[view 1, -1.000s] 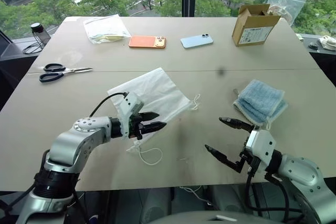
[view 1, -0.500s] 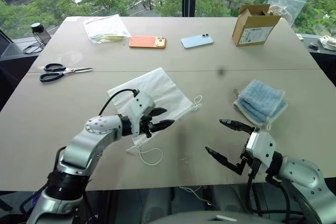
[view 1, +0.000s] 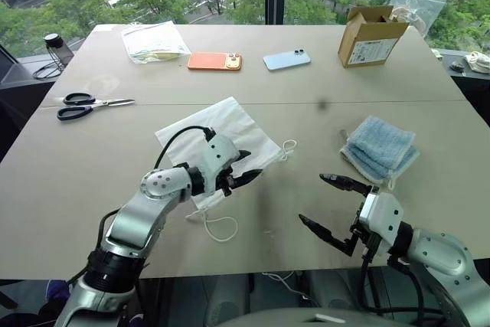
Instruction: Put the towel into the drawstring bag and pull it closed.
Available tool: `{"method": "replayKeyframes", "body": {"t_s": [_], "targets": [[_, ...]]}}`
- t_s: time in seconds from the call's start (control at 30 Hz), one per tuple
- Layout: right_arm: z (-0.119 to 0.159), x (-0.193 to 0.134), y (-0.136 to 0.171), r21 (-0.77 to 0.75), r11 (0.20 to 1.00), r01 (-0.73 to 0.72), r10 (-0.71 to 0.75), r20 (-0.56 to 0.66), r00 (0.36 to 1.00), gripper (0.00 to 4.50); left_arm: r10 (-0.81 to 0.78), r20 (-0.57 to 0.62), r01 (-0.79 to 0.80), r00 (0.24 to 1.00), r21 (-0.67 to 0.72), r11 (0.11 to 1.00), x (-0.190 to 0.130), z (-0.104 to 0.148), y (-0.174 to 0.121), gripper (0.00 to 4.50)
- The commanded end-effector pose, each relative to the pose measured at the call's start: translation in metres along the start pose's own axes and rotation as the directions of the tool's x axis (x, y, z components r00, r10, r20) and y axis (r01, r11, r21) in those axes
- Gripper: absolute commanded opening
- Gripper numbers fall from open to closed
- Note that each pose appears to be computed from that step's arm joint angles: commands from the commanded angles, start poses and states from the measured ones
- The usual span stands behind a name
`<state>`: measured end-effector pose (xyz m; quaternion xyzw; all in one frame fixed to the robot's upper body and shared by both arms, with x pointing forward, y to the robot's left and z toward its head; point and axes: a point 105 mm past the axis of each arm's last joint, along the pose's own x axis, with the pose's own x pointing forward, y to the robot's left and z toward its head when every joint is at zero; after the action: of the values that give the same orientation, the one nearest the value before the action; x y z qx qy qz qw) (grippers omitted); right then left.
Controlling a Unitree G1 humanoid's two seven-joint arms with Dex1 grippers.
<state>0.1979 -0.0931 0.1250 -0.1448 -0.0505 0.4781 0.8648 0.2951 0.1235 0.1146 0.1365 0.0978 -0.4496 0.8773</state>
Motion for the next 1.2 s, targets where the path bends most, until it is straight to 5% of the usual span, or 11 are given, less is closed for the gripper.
{"method": "replayKeyframes", "body": {"t_s": [0.03, 0.5, 0.6, 0.67, 0.73, 0.9, 1.03, 1.13, 1.2], "targets": [[0.010, -0.001, -0.001, -0.026, 1.000, 0.000, 0.000, 0.031, 1.000, 4.50, 0.021, 0.006, -0.021, 1.000, 0.006, 1.000, -0.007, 0.003, 0.010, 2.62], [0.010, -0.001, 0.000, -0.023, 1.000, 0.005, -0.004, 0.029, 1.000, 4.50, 0.021, -0.020, -0.020, 1.000, 0.015, 1.000, -0.005, -0.001, 0.012, 2.62], [0.010, -0.001, 0.000, -0.024, 1.000, 0.005, -0.004, 0.029, 1.000, 4.50, 0.011, -0.032, -0.010, 0.999, 0.023, 1.000, -0.002, -0.002, 0.012, 1.80], [0.010, -0.001, 0.000, -0.026, 1.000, 0.004, -0.004, 0.029, 1.000, 4.50, -0.008, -0.028, 0.009, 1.000, 0.007, 1.000, -0.001, -0.001, 0.011, 0.88], [0.010, -0.001, 0.000, -0.028, 1.000, 0.003, -0.003, 0.029, 1.000, 4.50, -0.007, 0.001, 0.007, 1.000, -0.124, 0.992, -0.001, 0.005, 0.018, 0.05], [0.010, 0.000, -0.002, -0.032, 0.999, 0.001, 0.000, 0.030, 1.000, 4.50, -0.090, 0.055, 0.106, 0.994, -0.520, 0.848, -0.016, 0.025, 0.037, 0.05], [0.010, 0.001, -0.002, -0.032, 1.000, 0.000, 0.001, 0.034, 0.999, 4.50, -0.138, 0.033, 0.124, 0.990, -0.673, 0.729, -0.027, 0.028, 0.042, 0.05], [0.010, 0.002, -0.003, -0.032, 0.999, 0.003, -0.001, 0.036, 0.999, 4.50, -0.055, 0.004, 0.043, 0.998, -0.687, 0.725, -0.029, 0.026, 0.063, 0.05], [0.010, 0.002, -0.003, -0.032, 0.999, 0.004, -0.003, 0.037, 0.999, 4.50, 0.001, -0.044, -0.023, 0.999, -0.485, 0.874, -0.030, 0.024, 0.067, 0.05]]}}
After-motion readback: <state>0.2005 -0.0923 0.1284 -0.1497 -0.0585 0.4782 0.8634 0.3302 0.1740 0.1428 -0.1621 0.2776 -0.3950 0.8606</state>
